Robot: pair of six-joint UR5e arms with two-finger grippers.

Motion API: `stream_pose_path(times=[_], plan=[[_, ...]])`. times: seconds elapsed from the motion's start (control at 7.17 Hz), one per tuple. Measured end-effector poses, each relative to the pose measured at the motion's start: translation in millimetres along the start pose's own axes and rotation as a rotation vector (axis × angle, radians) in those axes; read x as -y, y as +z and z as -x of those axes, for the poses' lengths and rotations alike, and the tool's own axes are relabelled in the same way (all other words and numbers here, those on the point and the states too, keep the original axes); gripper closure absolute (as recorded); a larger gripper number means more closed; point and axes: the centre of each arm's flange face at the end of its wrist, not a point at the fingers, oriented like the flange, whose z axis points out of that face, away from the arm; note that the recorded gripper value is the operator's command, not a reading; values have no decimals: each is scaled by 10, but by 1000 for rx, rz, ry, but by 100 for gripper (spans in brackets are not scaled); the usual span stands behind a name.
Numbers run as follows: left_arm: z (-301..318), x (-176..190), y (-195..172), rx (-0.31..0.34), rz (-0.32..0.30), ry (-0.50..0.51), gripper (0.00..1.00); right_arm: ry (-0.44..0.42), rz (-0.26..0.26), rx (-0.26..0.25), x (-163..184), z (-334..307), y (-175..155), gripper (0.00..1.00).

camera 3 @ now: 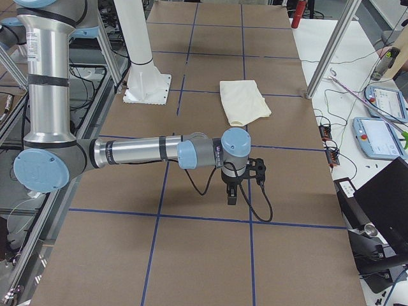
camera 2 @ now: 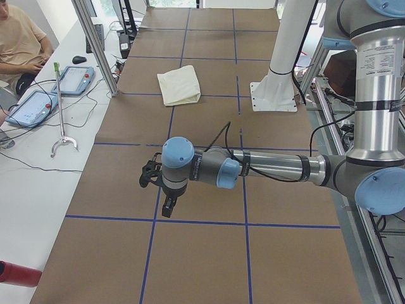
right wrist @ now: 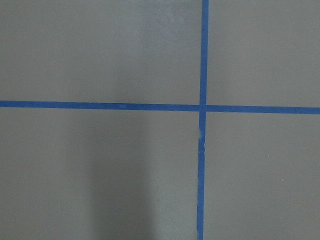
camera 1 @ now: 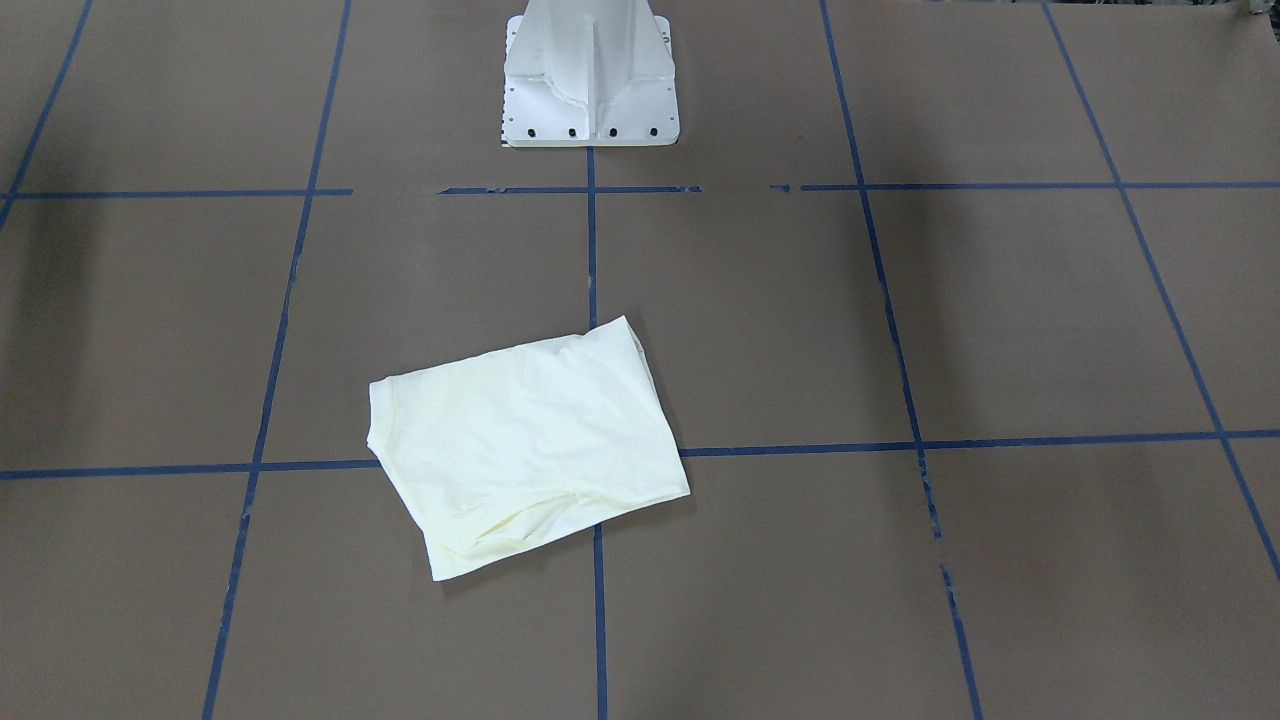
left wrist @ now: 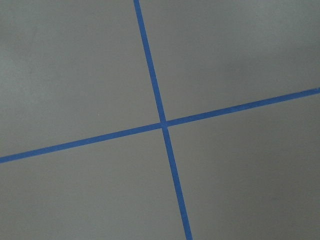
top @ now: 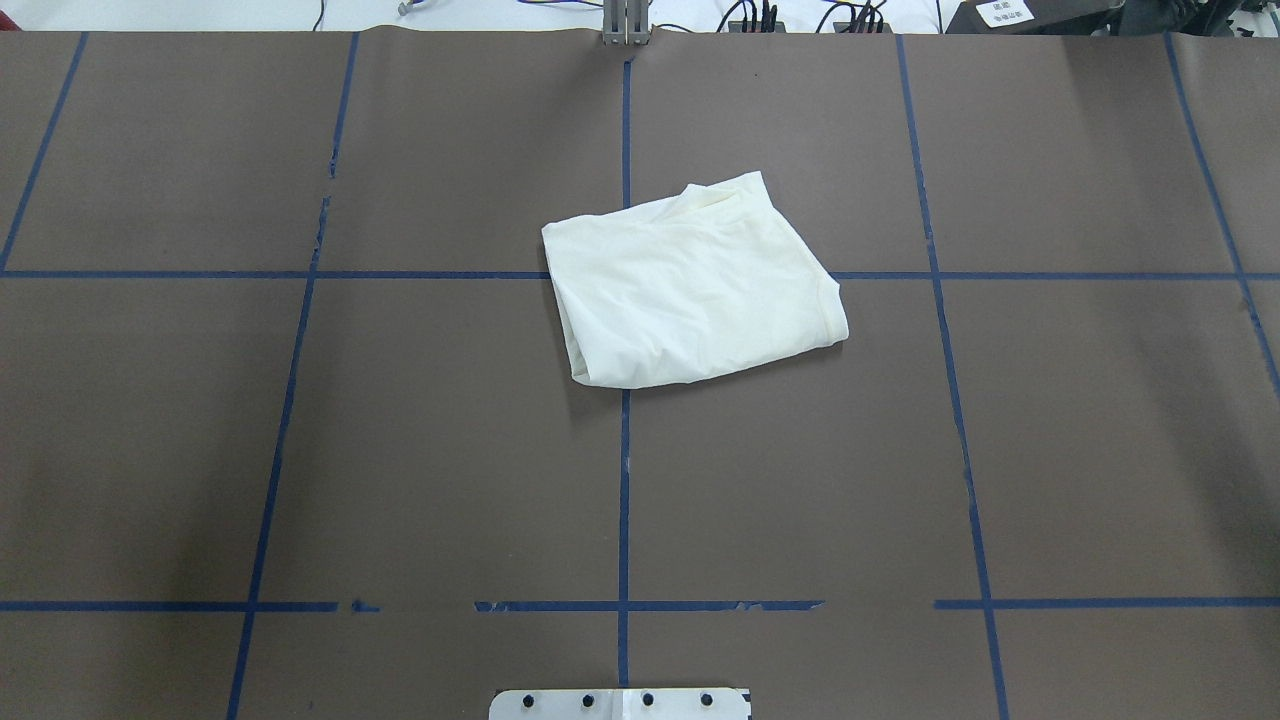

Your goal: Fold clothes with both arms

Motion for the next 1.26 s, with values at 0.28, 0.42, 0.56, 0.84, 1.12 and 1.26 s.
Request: stream_pose_path(times=[0.28,0.42,0.56,0.84,1.12,1.26], plan=[[-148,32,27,0,10,30,0,-22,-19,3,3,38,-31,0],[-202,52,-11,7,2,42,0,-52,-46,11,-11,69,-59,0],[-212,63,-30,24,-1,48,0,-77,-69,26,-61,82,-66,0],[-192,63,-28,46,1,48,0,-86,-61,51,-165,37,11,0],[-164,49,-3,49,8,40,0,-98,-23,46,-239,81,161,0],[-123,35,35,53,17,32,0,-96,-7,40,-250,119,188,0]])
